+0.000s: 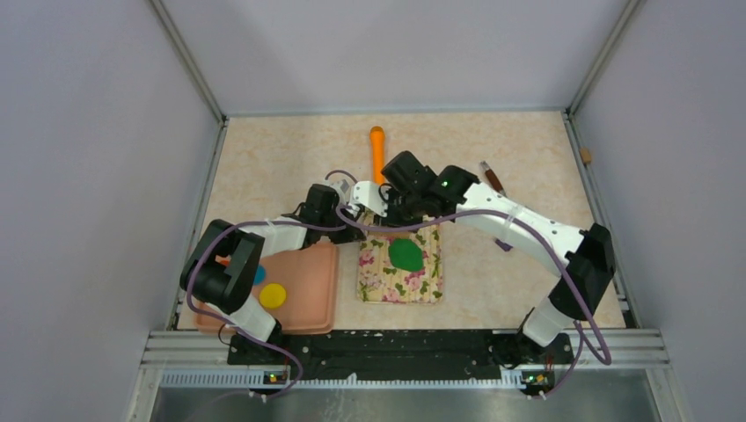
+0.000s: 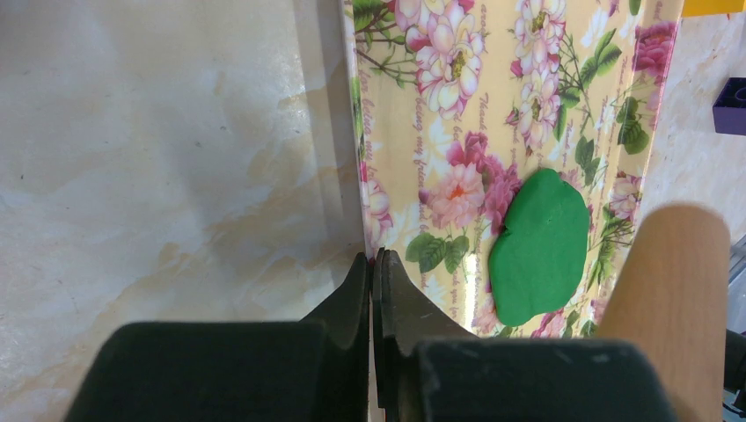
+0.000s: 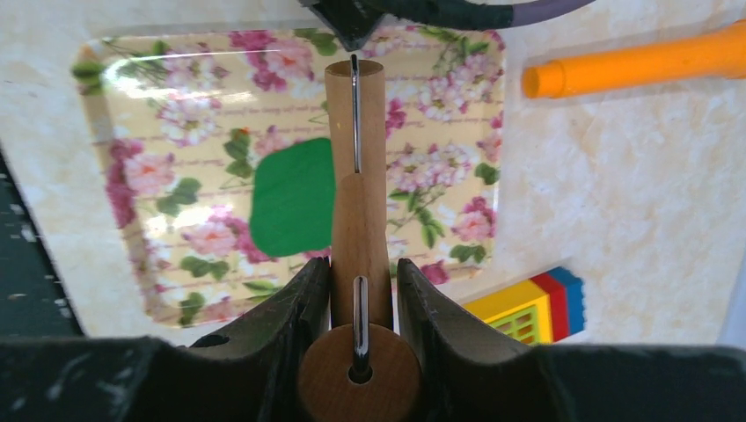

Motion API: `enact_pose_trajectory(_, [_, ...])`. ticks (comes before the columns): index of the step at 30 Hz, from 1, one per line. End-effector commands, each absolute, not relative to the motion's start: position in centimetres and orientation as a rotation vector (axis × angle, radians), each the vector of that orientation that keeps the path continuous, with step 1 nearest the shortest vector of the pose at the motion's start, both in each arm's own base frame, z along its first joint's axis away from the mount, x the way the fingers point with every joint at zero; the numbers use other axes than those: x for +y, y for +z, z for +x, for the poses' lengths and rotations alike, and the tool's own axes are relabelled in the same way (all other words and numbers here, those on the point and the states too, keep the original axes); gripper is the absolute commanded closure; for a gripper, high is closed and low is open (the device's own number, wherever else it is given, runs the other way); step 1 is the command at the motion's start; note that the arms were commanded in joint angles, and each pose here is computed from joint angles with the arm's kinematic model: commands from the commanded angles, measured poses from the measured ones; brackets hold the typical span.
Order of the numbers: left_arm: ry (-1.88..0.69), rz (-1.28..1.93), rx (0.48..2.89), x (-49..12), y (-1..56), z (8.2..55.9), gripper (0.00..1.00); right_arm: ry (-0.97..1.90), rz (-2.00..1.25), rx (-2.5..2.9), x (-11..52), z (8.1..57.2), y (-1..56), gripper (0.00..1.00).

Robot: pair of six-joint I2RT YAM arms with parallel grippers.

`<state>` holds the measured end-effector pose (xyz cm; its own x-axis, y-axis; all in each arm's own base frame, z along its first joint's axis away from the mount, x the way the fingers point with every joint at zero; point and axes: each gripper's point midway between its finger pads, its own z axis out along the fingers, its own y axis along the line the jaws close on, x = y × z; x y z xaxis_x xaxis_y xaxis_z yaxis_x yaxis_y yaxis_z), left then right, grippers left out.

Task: Roll out the dumpling wrappers from the dough

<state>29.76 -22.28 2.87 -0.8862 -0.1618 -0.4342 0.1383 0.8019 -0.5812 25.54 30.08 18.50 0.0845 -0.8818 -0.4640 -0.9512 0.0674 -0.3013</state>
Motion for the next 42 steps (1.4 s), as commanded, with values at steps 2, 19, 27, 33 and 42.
enact_pose_trajectory(2, [-0.885, 0.025, 2.473, -22.9, 4.2, 30.3, 1.00, 0.315, -1.644, 1.966, 29.7, 22.2, 20.4, 1.00])
enact_pose_trajectory(19, [-0.854, 0.117, 2.490, -22.6, 3.8, 29.9, 1.00, 1.117, -0.862, 2.326, 28.1, 22.0, 23.0, 1.00])
enact_pose_trajectory(27, [-0.853, 0.040, 2.516, -22.6, 4.2, 30.0, 1.00, 1.077, -0.604, 2.409, 26.9, 24.6, 18.2, 1.00])
enact_pose_trajectory(33, [-0.853, -0.015, 2.533, -22.4, 3.5, 29.6, 1.00, 1.022, -0.507, 2.505, 25.2, 25.0, 15.6, 1.00])
enact_pose_trajectory(42, [-0.859, -0.020, 2.516, -22.6, 3.5, 30.1, 1.00, 0.784, -0.416, 2.680, 22.8, 25.8, 9.6, 1.00])
